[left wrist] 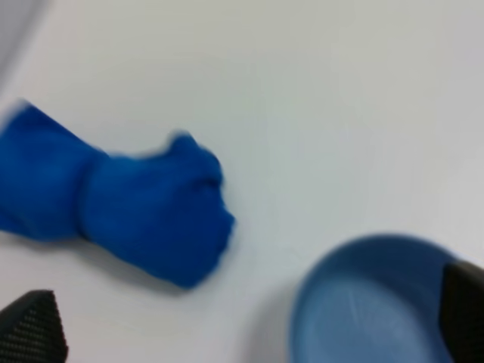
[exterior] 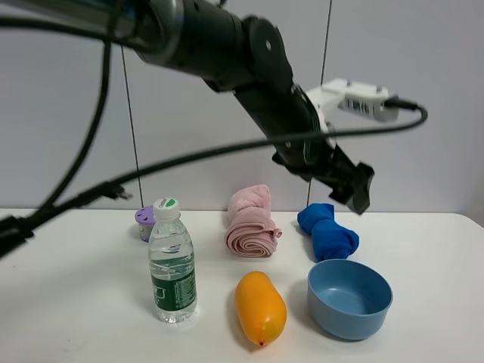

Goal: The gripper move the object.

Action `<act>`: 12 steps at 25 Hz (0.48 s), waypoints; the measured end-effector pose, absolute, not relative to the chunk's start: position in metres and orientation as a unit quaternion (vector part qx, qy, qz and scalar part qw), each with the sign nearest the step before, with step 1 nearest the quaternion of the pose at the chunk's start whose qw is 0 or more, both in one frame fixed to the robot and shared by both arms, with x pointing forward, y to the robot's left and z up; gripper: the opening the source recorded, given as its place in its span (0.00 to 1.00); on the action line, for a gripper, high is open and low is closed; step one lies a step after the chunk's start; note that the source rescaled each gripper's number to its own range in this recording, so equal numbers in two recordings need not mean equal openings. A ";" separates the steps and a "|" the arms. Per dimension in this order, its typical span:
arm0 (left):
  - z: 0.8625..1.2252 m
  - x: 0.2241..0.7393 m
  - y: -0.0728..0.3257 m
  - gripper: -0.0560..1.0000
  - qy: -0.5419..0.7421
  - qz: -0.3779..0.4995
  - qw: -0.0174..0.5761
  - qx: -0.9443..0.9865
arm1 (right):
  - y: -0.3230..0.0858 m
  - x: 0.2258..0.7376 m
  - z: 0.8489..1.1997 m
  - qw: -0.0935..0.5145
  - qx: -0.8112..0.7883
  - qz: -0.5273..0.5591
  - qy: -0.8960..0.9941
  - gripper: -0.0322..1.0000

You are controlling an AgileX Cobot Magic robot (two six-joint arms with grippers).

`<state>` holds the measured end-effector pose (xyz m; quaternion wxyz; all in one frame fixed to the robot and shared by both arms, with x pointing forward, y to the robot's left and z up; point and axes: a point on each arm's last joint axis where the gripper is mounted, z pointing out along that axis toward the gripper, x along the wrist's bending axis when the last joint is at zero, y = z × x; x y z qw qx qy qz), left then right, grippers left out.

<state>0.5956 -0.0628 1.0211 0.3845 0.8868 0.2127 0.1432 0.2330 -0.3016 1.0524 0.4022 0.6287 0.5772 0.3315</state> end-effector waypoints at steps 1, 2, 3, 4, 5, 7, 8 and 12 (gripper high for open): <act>1.035 0.598 -0.056 1.00 0.217 0.152 0.393 0.880 | -0.302 0.233 1.052 0.402 0.629 0.331 0.577 1.00; 1.051 0.599 -0.047 1.00 0.223 0.160 0.402 0.874 | -0.302 0.233 1.052 0.402 0.629 0.331 0.577 1.00; 1.065 0.602 -0.036 1.00 0.233 0.169 0.405 0.868 | -0.302 0.233 1.052 0.402 0.629 0.331 0.577 1.00; 1.078 0.606 -0.022 1.00 0.243 0.181 0.406 0.862 | -0.302 0.233 1.052 0.402 0.629 0.331 0.577 1.00; 1.087 0.610 -0.010 1.00 0.255 0.189 0.402 0.859 | -0.302 0.233 1.052 0.402 0.629 0.331 0.577 1.00; 1.106 0.619 0.022 1.00 0.285 0.214 0.385 0.852 | -0.302 0.233 1.052 0.402 0.629 0.331 0.577 1.00; 1.113 0.624 0.038 1.00 0.300 0.228 0.374 0.848 | -0.302 0.233 1.052 0.402 0.629 0.331 0.577 1.00; 1.143 0.638 0.108 1.00 0.375 0.268 0.339 0.820 | -0.302 0.233 1.052 0.402 0.629 0.331 0.577 1.00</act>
